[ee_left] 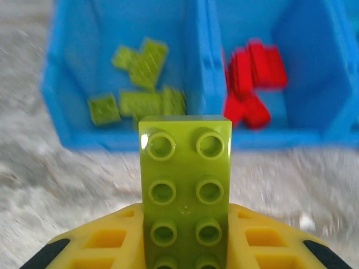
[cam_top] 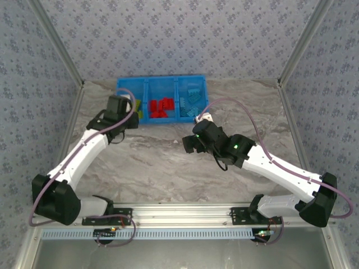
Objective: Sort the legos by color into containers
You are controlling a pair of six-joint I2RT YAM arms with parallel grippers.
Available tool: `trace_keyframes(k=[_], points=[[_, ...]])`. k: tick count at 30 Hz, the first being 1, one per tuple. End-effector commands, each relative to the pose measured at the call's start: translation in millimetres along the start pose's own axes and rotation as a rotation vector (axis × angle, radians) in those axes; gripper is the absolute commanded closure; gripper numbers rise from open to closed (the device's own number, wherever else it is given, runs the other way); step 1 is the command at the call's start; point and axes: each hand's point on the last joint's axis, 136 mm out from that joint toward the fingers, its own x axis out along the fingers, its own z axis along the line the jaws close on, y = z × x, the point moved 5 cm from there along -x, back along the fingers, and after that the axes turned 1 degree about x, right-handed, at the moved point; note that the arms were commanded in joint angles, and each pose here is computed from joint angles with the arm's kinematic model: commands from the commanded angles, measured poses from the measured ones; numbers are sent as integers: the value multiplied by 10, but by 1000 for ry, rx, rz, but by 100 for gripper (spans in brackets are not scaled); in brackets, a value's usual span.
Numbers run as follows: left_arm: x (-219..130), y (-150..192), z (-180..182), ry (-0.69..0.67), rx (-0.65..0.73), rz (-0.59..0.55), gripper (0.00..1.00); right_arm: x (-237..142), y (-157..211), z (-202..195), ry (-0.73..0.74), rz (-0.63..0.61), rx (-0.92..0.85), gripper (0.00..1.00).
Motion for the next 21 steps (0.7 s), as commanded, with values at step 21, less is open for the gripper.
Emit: trace_keyframes(k=[21], points=[[1551, -1170, 373, -226, -64, 60, 43, -138, -79, -58, 10, -36, 15, 0]])
